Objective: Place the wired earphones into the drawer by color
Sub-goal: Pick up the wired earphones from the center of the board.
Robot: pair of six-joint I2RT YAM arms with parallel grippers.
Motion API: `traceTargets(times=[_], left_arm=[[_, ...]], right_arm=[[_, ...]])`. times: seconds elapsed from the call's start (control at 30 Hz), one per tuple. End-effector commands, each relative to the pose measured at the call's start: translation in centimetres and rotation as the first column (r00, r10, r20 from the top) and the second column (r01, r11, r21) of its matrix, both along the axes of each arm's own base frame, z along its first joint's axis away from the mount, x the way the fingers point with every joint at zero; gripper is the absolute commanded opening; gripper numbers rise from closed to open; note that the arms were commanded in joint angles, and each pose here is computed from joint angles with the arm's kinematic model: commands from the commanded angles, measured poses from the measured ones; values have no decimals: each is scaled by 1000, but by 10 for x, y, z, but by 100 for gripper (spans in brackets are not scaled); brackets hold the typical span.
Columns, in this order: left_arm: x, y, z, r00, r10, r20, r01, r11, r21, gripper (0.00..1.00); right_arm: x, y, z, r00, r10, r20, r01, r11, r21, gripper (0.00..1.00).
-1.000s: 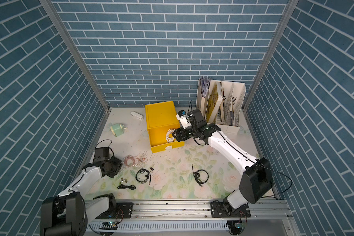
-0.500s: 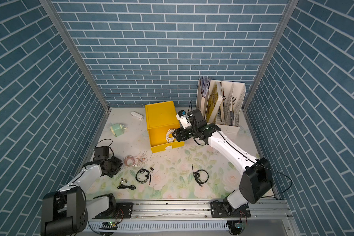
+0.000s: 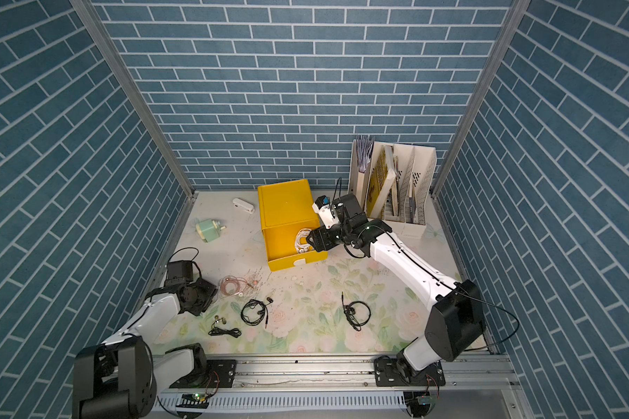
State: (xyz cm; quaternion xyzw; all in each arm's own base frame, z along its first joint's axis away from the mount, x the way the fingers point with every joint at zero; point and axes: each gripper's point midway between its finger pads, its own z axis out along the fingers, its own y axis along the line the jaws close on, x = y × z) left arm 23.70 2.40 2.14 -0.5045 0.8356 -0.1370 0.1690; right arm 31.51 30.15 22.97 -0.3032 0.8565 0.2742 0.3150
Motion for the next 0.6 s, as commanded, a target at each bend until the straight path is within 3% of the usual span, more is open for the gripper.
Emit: traceTargets(times=[0.0,0.3,0.57], left_arm=[[0,6,-1,999,21,-32,-20,1000,16,40],[6,13,3,998,6,-58,-3,999,53,40],[-5,11,-23,979,-92,-183,102,994,49,37]], right_arm=[[2,0,-10,1000,22,22,-22,999,-26,74],[4,1,-20,999,29,22,-28,999,-38,75],[5,3,-24,999,44,24,-43,998,-42,74]])
